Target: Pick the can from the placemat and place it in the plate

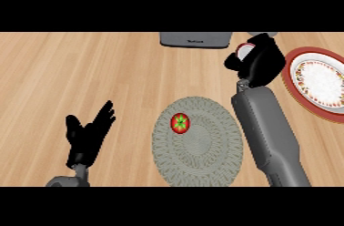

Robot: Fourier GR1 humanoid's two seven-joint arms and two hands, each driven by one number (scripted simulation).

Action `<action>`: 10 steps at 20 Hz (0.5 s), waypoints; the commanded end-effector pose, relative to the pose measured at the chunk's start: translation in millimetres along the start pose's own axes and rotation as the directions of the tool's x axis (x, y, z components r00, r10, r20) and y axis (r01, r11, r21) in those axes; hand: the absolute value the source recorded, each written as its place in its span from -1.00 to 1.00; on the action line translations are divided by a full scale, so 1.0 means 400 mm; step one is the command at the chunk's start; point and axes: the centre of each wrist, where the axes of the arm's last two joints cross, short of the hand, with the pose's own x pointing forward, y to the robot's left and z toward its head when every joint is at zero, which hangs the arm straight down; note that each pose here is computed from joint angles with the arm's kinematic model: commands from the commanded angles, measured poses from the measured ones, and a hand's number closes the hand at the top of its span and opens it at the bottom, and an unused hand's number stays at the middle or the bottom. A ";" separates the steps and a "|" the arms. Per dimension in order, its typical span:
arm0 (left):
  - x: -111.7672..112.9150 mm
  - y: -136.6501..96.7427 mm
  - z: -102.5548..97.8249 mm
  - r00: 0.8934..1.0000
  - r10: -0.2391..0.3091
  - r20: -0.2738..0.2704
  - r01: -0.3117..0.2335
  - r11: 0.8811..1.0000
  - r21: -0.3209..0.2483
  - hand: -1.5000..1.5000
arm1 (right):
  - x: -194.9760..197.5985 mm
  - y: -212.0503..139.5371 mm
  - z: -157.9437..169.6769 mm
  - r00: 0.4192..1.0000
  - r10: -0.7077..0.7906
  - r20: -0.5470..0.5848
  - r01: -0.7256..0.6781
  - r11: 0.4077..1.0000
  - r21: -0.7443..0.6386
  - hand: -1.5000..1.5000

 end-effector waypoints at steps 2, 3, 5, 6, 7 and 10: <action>0.018 -0.004 -0.015 1.000 0.005 0.002 -0.005 1.000 0.013 0.00 | -0.036 0.030 -0.033 0.981 -0.153 -0.120 0.132 0.977 -0.165 1.00; -0.026 0.020 0.023 1.000 -0.015 -0.003 0.015 1.000 0.014 0.00 | -0.040 0.018 -0.076 0.973 -0.176 -0.152 0.143 0.968 -0.206 1.00; -0.024 -0.003 0.022 1.000 0.015 -0.014 -0.015 1.000 0.027 0.00 | -0.080 0.013 -0.091 0.960 -0.248 -0.131 0.209 0.945 -0.252 1.00; 0.005 0.024 0.013 1.000 0.009 -0.024 -0.009 1.000 0.024 0.00 | -0.112 0.020 -0.129 0.966 -0.226 -0.127 0.182 0.940 -0.289 1.00; -0.028 -0.003 0.007 1.000 0.005 -0.005 -0.005 1.000 0.008 0.00 | -0.152 0.039 -0.124 0.971 -0.202 -0.128 0.157 0.942 -0.298 1.00; -0.008 0.006 0.017 1.000 0.002 0.009 -0.003 1.000 0.020 0.00 | -0.228 0.064 -0.156 0.977 -0.157 -0.147 0.100 0.938 -0.331 1.00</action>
